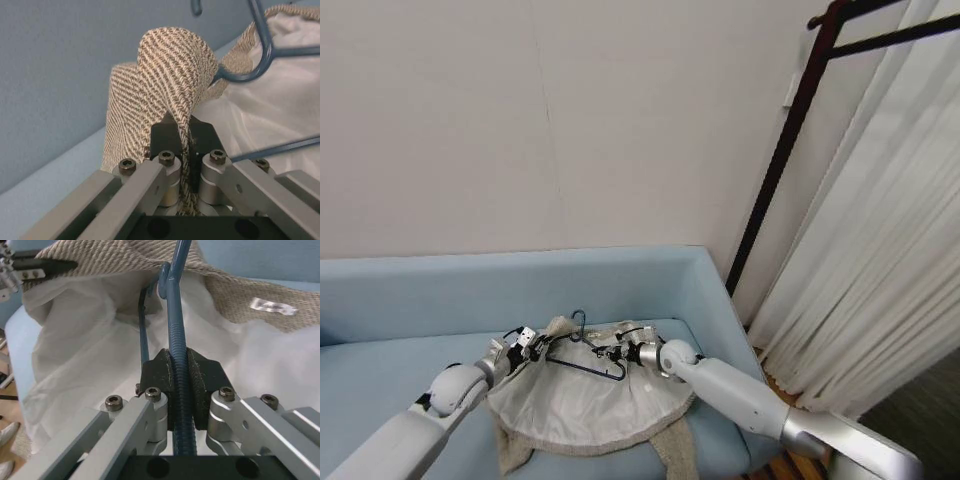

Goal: Pick up the clothes from the sofa and hang them on the clothes hanger.

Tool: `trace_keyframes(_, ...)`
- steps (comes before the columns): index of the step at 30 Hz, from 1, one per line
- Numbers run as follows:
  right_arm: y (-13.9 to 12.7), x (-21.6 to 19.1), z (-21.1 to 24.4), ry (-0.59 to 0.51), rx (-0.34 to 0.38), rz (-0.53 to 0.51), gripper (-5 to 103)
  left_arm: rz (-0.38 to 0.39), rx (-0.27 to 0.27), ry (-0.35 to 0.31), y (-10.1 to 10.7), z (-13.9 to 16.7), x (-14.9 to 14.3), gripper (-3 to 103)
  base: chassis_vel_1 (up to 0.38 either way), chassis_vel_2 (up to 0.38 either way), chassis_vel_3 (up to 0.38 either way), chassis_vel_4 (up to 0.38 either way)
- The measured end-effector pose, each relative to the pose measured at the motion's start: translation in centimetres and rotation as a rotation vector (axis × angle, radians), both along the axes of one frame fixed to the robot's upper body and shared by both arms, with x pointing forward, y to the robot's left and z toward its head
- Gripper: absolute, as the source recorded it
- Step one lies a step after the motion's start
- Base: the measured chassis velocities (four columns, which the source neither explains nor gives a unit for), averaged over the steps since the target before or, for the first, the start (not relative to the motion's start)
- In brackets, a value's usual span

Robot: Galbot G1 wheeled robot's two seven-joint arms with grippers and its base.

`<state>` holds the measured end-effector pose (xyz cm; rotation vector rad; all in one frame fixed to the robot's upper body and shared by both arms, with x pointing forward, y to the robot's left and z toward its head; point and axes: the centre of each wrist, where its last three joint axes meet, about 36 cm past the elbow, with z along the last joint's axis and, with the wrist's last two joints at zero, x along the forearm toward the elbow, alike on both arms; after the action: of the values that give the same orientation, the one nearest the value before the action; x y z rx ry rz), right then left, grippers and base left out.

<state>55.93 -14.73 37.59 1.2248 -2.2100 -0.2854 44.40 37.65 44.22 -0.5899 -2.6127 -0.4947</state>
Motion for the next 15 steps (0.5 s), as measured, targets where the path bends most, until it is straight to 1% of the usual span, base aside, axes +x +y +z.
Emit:
trace_keyframes(2, -0.2, 0.5, -0.3, -0.006, -0.013, -0.012, 8, 0.007, 0.022, 0.023, -0.3, -1.2, -1.2, 3, 0.000, 0.000, 0.000, 0.000)
trace_keyframes(4, -0.1, 0.7, -0.3, -0.008, -0.014, -0.013, 8, 0.007, 0.027, 0.025, -0.4, -1.4, -1.6, 3, 0.000, 0.000, 0.000, 0.000)
trace_keyframes(7, 1.1, 2.0, -0.1, -0.028, -0.034, 0.006, 8, 0.004, 0.043, 0.035, -0.8, -2.1, -3.4, 3, 0.000, 0.000, 0.000, 0.000)
trace_keyframes(8, 1.1, 2.0, -0.1, -0.028, -0.034, 0.006, 8, 0.004, 0.043, 0.035, -0.8, -2.1, -3.4, 3, 0.000, 0.000, 0.000, 0.000)
trace_keyframes(10, 1.9, 2.7, -0.2, -0.047, -0.054, 0.029, 8, 0.008, 0.044, 0.042, -1.0, -2.4, -4.2, 3, 0.000, 0.000, 0.000, 0.000)
trace_keyframes(15, 3.3, 3.4, -0.9, -0.077, -0.095, 0.081, 8, 0.037, 0.055, 0.043, -0.9, -2.9, -5.0, 3, 0.000, 0.000, 0.000, 0.000)
